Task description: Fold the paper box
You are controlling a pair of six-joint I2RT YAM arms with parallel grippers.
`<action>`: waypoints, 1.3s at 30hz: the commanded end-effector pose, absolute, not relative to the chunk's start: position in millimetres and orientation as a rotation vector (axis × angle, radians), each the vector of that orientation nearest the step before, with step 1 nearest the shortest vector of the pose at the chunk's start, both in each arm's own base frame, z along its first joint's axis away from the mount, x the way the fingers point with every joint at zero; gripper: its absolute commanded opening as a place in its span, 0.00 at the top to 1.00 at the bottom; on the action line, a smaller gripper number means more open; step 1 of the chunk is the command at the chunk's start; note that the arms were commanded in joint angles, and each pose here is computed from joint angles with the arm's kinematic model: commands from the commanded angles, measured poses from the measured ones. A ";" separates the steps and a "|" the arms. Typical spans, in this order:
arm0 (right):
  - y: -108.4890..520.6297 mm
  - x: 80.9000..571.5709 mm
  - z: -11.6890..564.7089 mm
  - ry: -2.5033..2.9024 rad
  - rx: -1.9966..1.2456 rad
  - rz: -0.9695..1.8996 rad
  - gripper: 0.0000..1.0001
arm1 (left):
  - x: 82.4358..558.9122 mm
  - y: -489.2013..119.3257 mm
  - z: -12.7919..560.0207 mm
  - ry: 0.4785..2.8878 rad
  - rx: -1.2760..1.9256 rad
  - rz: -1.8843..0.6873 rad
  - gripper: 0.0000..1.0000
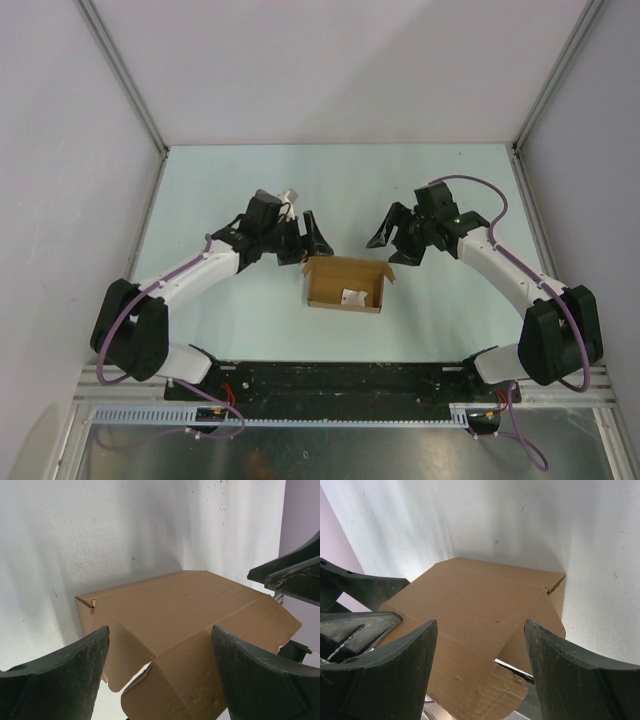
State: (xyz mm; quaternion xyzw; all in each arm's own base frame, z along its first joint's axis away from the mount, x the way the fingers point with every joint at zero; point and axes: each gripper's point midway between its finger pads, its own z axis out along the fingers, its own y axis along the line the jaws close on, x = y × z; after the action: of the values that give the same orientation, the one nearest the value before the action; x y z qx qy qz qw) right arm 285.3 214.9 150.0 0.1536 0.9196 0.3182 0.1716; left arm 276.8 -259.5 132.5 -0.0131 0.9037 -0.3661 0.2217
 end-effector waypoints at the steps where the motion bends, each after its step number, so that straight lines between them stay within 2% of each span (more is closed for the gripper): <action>1: 212.5 282.4 164.0 2.577 0.389 0.893 0.25 | 269.5 -264.8 154.6 2.439 -0.001 -1.082 0.13; 13: 213.3 269.6 156.0 2.611 0.381 0.900 0.24 | 255.8 -269.4 165.7 2.426 0.031 -1.150 0.14; 28: 209.0 260.8 145.2 2.652 0.348 0.854 0.24 | 243.2 -260.5 142.7 2.471 0.060 -1.110 0.13; 39: 223.8 258.1 145.1 2.664 0.330 0.923 0.24 | 241.4 -272.7 152.4 2.467 0.075 -1.154 0.13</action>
State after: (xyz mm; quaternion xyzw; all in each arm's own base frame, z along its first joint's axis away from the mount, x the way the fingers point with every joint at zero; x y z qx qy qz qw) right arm 260.5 213.9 139.2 0.1249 0.9328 0.3015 0.1531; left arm 244.5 -260.3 135.4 0.0104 0.8975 -0.3901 0.2054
